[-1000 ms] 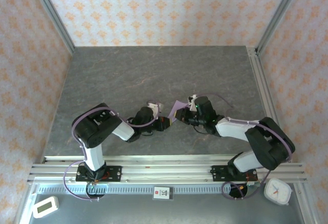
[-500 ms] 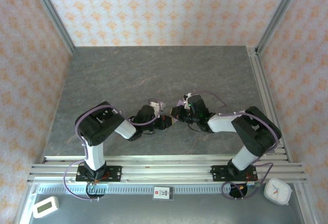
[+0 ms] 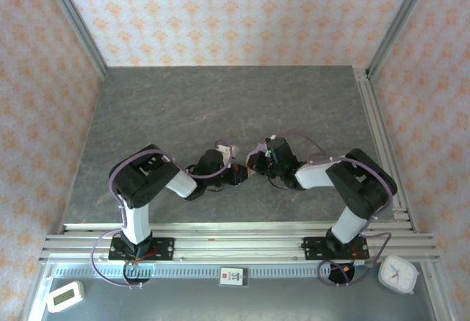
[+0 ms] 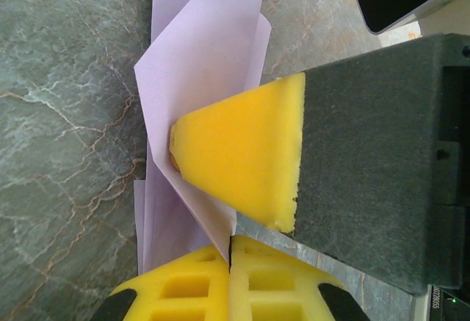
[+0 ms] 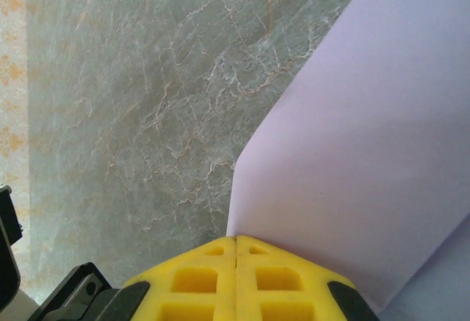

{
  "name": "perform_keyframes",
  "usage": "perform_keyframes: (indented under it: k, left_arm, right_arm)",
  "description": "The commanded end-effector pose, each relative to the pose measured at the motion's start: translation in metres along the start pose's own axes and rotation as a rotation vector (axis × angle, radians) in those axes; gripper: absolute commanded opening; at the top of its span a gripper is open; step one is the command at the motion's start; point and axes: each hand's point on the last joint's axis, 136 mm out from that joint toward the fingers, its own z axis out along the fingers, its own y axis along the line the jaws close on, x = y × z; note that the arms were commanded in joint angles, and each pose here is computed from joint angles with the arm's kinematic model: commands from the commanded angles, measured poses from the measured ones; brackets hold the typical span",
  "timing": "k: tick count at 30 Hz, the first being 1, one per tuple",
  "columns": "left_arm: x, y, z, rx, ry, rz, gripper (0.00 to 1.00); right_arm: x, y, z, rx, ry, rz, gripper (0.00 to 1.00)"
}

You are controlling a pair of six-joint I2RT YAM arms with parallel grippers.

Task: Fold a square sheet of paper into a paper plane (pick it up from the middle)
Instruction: Fifth fold the wing at the center of the table.

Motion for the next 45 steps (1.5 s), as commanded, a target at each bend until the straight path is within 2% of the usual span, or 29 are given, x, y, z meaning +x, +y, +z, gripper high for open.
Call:
perform_keyframes:
  k: [1, 8, 12, 16, 18, 20, 21, 23, 26, 29, 33, 38, 45]
  left_arm:
    - [0.072, 0.074, -0.005, -0.242, 0.218, -0.074, 0.00]
    - [0.073, 0.074, -0.006, -0.238, 0.224, -0.070, 0.00]
    - [0.063, 0.065, -0.008, -0.217, 0.191, -0.059, 0.00]
    - [0.028, 0.043, -0.022, -0.184, 0.079, -0.036, 0.37]
    - [0.011, 0.033, -0.031, -0.191, 0.029, -0.004, 0.47]
    - [0.001, 0.023, -0.036, -0.188, 0.002, 0.014, 0.50]
    - [-0.001, 0.019, -0.037, -0.182, -0.003, 0.023, 0.49]
    - [0.000, 0.010, -0.036, -0.166, 0.015, 0.052, 0.37]
    - [0.008, -0.003, -0.029, -0.142, 0.047, 0.094, 0.00]
    - [0.015, -0.017, -0.022, -0.106, 0.063, 0.159, 0.00]
    - [0.012, -0.030, -0.020, -0.068, 0.030, 0.174, 0.00]
    - [0.005, -0.035, -0.020, -0.055, 0.001, 0.174, 0.00]
    - [0.003, -0.029, -0.005, -0.090, 0.023, 0.202, 0.00]
  right_arm:
    - [0.005, -0.023, 0.002, 0.078, -0.009, 0.032, 0.04]
    - [0.013, -0.048, 0.003, 0.143, -0.006, 0.079, 0.00]
    - [0.019, -0.057, 0.003, 0.153, -0.001, 0.101, 0.00]
    - [0.026, -0.066, 0.003, 0.166, 0.009, 0.118, 0.00]
    - [0.028, -0.069, 0.004, 0.171, 0.016, 0.124, 0.00]
    - [0.030, -0.070, 0.005, 0.171, 0.021, 0.126, 0.00]
    - [0.030, -0.071, 0.005, 0.171, 0.024, 0.127, 0.00]
    - [0.031, -0.072, 0.005, 0.174, 0.028, 0.128, 0.00]
    - [0.033, -0.074, 0.006, 0.178, 0.032, 0.131, 0.00]
    - [0.034, -0.075, 0.006, 0.181, 0.035, 0.136, 0.00]
    - [0.035, -0.077, 0.007, 0.183, 0.038, 0.140, 0.00]
    - [0.037, -0.077, 0.007, 0.181, 0.046, 0.141, 0.00]
    - [0.038, -0.078, 0.007, 0.181, 0.052, 0.144, 0.00]
